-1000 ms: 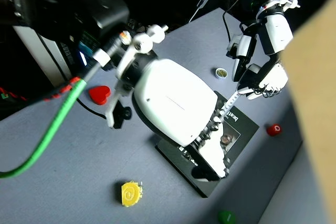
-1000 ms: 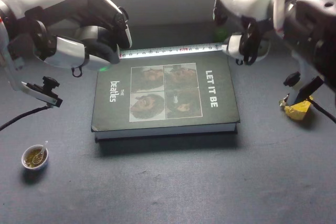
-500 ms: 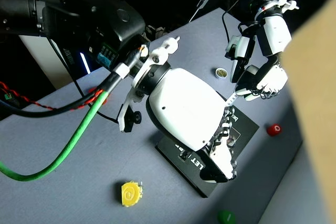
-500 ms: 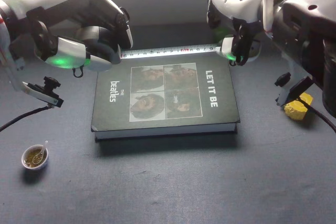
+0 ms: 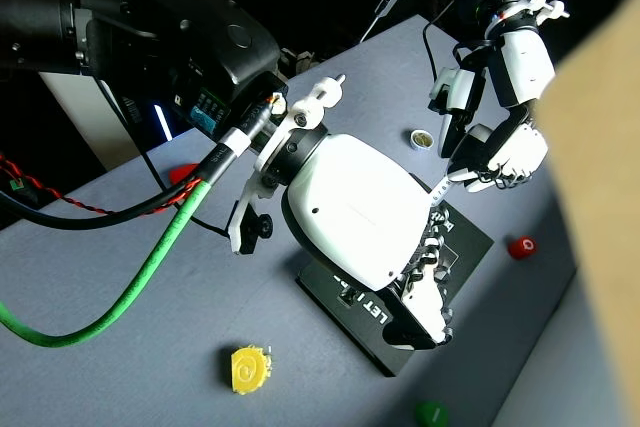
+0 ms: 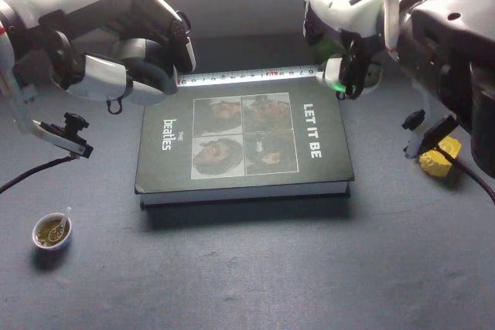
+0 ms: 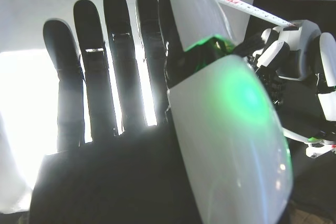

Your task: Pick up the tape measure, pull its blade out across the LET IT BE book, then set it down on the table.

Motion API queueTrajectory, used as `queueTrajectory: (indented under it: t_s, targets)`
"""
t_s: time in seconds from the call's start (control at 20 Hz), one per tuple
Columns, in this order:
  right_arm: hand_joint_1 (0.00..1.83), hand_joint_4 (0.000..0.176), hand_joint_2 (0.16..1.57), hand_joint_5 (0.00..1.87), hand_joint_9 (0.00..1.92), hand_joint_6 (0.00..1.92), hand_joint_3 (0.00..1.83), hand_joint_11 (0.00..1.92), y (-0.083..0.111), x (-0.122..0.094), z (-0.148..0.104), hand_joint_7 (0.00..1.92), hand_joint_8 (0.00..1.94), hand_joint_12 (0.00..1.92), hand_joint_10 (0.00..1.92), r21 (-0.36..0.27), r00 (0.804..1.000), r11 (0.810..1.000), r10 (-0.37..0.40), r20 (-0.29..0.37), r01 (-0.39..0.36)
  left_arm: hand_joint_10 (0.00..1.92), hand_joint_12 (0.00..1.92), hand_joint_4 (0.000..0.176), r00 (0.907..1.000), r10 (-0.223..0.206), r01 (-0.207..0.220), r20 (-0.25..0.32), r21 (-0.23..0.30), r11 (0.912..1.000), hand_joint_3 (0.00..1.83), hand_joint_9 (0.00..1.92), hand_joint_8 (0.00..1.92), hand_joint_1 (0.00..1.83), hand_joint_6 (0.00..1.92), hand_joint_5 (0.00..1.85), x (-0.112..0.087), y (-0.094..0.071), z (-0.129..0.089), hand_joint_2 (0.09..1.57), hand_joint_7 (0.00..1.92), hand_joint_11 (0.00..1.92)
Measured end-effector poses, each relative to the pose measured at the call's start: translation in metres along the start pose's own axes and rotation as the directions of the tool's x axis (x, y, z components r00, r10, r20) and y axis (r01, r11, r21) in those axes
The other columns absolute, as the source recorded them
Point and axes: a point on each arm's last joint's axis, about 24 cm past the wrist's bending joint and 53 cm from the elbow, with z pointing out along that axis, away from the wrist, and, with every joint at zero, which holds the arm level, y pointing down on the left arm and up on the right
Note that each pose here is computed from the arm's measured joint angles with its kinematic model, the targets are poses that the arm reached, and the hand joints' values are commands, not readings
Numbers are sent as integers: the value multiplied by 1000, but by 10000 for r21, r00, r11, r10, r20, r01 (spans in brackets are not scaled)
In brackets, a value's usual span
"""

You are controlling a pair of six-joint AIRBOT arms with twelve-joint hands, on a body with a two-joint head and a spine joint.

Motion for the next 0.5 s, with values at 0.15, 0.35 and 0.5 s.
queueTrajectory:
  t_s: [0.15,0.35,0.5]
  targets:
    - [1036,0,1164,794,503,29,0,340,-2,6,0,840,37,1462,857,57,9998,9999,93,-189,-92,1003,1454,0,10000,36,-36,-14,1,10000,0,1001,769,1496,619,1047,0,0,0,1066,1063,902]
    - [1037,0,1164,807,502,34,0,326,-1,5,0,842,38,1456,857,13,9999,10000,22,-119,-22,997,1451,0,10000,68,-68,-24,8,10000,0,1003,760,1497,629,1038,1,0,0,1065,1071,904]
    - [1036,0,1164,814,481,37,0,307,-1,3,0,842,39,1450,848,1,10000,10000,27,-89,-27,994,1450,0,9999,102,-102,-26,32,9999,0,1003,764,1497,631,1031,0,-1,0,1066,1074,904]
